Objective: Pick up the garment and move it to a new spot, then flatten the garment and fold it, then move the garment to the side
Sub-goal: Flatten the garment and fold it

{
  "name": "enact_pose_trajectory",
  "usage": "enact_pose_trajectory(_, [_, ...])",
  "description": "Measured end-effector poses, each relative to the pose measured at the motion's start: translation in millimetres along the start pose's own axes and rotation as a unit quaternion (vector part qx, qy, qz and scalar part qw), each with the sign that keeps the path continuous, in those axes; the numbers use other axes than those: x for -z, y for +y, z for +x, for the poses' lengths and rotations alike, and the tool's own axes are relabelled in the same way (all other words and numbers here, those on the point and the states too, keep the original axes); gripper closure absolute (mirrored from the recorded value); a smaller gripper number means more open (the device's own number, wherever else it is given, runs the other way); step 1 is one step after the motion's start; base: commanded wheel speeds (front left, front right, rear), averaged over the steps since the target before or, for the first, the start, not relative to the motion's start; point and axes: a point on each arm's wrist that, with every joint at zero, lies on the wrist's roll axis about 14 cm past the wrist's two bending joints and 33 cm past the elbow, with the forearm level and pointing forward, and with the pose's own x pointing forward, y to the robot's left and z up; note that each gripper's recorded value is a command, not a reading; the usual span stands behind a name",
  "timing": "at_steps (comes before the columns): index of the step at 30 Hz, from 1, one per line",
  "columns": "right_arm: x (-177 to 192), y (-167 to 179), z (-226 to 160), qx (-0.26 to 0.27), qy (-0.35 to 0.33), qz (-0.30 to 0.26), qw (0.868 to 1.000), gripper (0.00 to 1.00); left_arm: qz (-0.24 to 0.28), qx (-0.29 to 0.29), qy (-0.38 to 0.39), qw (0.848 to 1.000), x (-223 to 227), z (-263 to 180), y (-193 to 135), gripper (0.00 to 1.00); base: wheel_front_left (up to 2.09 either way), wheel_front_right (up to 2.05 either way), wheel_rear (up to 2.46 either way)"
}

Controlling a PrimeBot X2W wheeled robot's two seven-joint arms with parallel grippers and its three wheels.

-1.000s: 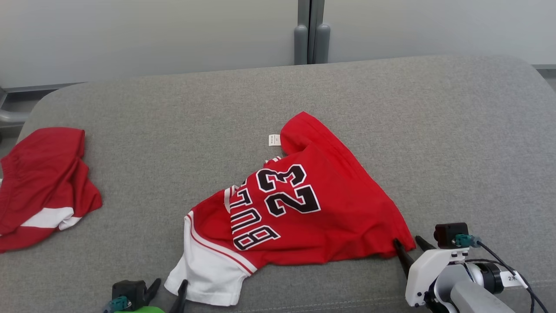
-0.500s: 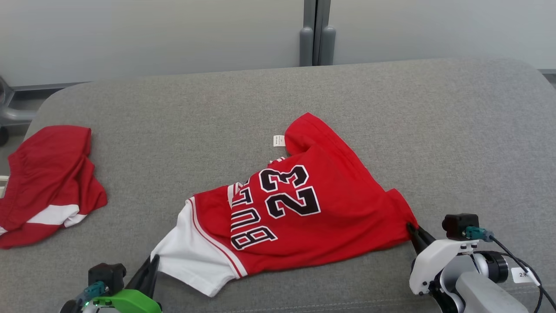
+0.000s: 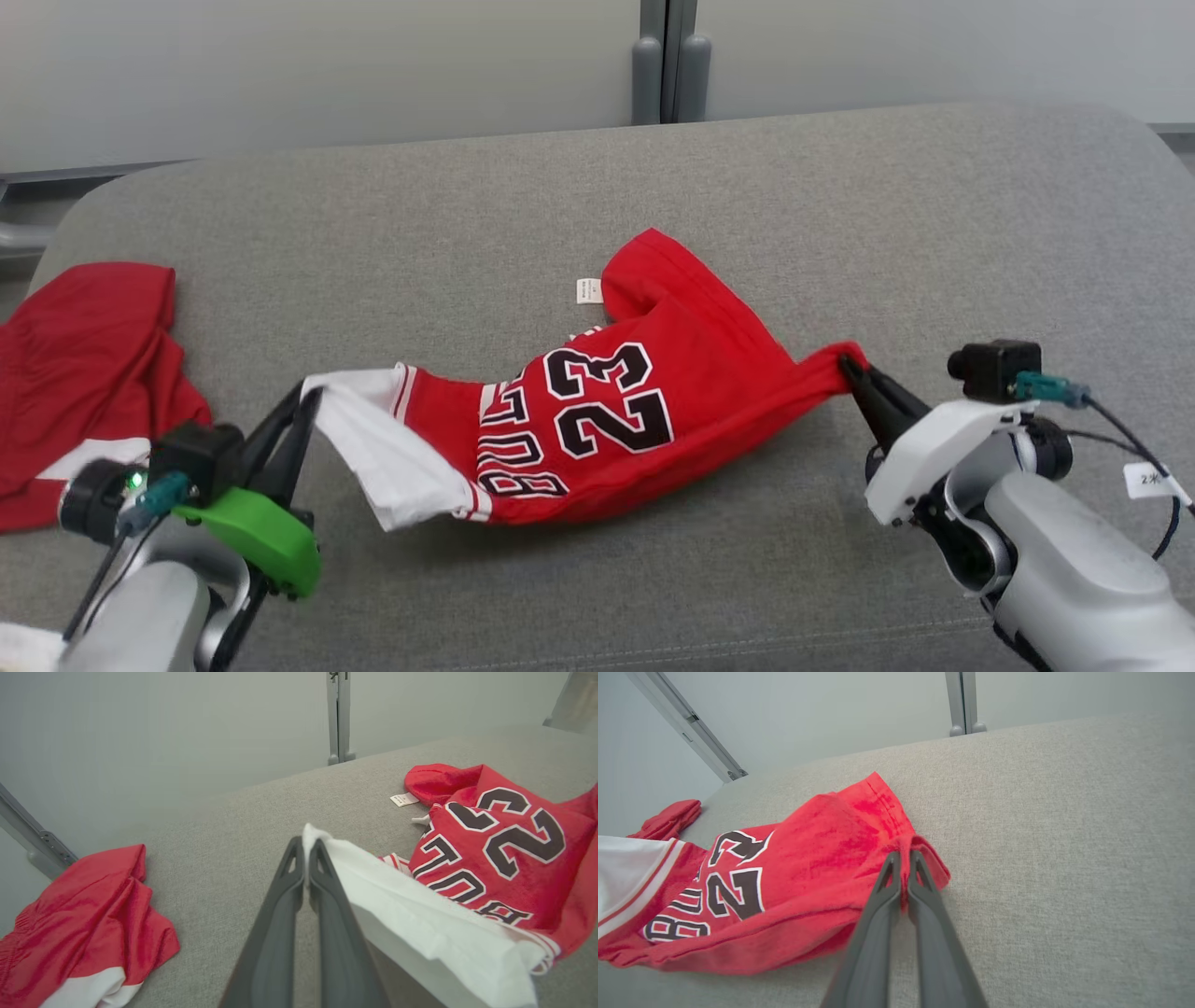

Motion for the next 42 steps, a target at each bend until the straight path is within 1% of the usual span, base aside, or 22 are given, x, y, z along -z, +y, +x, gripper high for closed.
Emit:
enact_pose_trajectory(6, [-41, 11, 26, -0.034, -0.023, -0.003, 0.999, 1.00, 0.062, 0.033, -0.027, 0.997, -51, 38, 6, 1.00, 0.00, 0.00, 0.00])
enact_pose_trajectory(11, [-72, 15, 54, -0.051, -0.029, -0.011, 0.998, 1.00, 0.093, 0.048, -0.046, 0.993, -90, 71, 14, 1.00, 0.00, 0.00, 0.00])
enact_pose_trajectory(13, [-83, 18, 68, -0.055, -0.033, -0.012, 0.998, 1.00, 0.108, 0.058, -0.045, 0.991, -100, 84, 15, 1.00, 0.00, 0.00, 0.00])
enact_pose_trajectory(15, [-93, 19, 82, -0.059, -0.031, -0.025, 0.997, 1.00, 0.121, 0.064, -0.048, 0.990, -113, 98, 19, 1.00, 0.00, 0.00, 0.00])
enact_pose_trajectory(17, [-106, 24, 98, -0.065, -0.038, -0.008, 0.997, 1.00, 0.138, 0.070, -0.051, 0.987, -126, 112, 22, 1.00, 0.00, 0.00, 0.00])
enact_pose_trajectory(18, [-120, 24, 114, -0.066, -0.044, -0.015, 0.997, 1.00, 0.136, 0.074, -0.057, 0.986, -140, 127, 25, 1.00, 0.00, 0.00, 0.00])
enact_pose_trajectory(20, [-139, 24, 129, -0.066, -0.055, 0.001, 0.996, 1.00, 0.149, 0.072, -0.060, 0.984, -154, 142, 33, 1.00, 0.00, 0.00, 0.00])
enact_pose_trajectory(21, [-145, 20, 136, -0.061, -0.058, -0.008, 0.996, 1.00, 0.156, 0.068, -0.062, 0.983, -161, 150, 38, 1.00, 0.00, 0.00, 0.00])
enact_pose_trajectory(22, [-153, 16, 143, -0.056, -0.061, -0.010, 0.996, 1.00, 0.151, 0.065, -0.068, 0.984, -168, 157, 42, 1.00, 0.00, 0.00, 0.00])
enact_pose_trajectory(25, [-178, 5, 162, -0.042, -0.089, 0.018, 0.995, 1.00, 0.153, 0.054, -0.068, 0.984, -179, 178, 56, 1.00, 0.00, 0.00, 0.00])
enact_pose_trajectory(28, [-198, -6, 176, -0.023, -0.117, 0.043, 0.992, 1.00, 0.139, 0.041, -0.074, 0.987, -190, 197, 68, 1.00, 0.00, 0.00, 0.00])
enact_pose_trajectory(29, [-205, -11, 179, -0.015, -0.127, 0.048, 0.991, 1.00, 0.142, 0.037, -0.075, 0.986, -194, 202, 71, 1.00, 0.00, 0.00, 0.00])
enact_pose_trajectory(31, [-215, -24, 184, 0.007, -0.143, 0.054, 0.988, 1.00, 0.128, 0.034, -0.083, 0.988, -204, 212, 73, 1.00, 0.00, 0.00, 0.00])
enact_pose_trajectory(33, [-223, -35, 184, 0.029, -0.154, 0.055, 0.986, 1.00, 0.131, 0.030, -0.086, 0.987, -211, 220, 73, 1.00, 0.00, 0.00, 0.00])
enact_pose_trajectory(34, [-231, -37, 184, 0.036, -0.166, 0.058, 0.984, 1.00, 0.123, 0.027, -0.091, 0.988, -218, 223, 73, 1.00, 0.00, 0.00, 0.00])
enact_pose_trajectory(35, [-241, -36, 183, 0.039, -0.179, 0.058, 0.981, 1.00, 0.118, 0.025, -0.097, 0.988, -226, 225, 72, 1.00, 0.00, 0.00, 0.00])
enact_pose_trajectory(37, [-264, -30, 181, 0.041, -0.204, 0.056, 0.977, 1.00, 0.126, 0.014, -0.111, 0.986, -246, 225, 76, 1.00, 0.00, 0.00, 0.00])
enact_pose_trajectory(38, [-273, -27, 181, 0.041, -0.213, 0.046, 0.975, 1.00, 0.126, 0.009, -0.117, 0.985, -255, 225, 78, 1.00, 0.00, 0.00, 0.00])
enact_pose_trajectory(40, [-287, -24, 178, 0.044, -0.232, 0.047, 0.971, 1.00, 0.132, 0.000, -0.126, 0.983, -266, 225, 80, 1.00, 0.00, 0.00, 0.00])
enact_pose_trajectory(42, [-299, -21, 175, 0.045, -0.246, 0.028, 0.968, 1.00, 0.132, -0.003, -0.145, 0.981, -281, 223, 77, 1.00, 0.00, 0.00, 0.00])
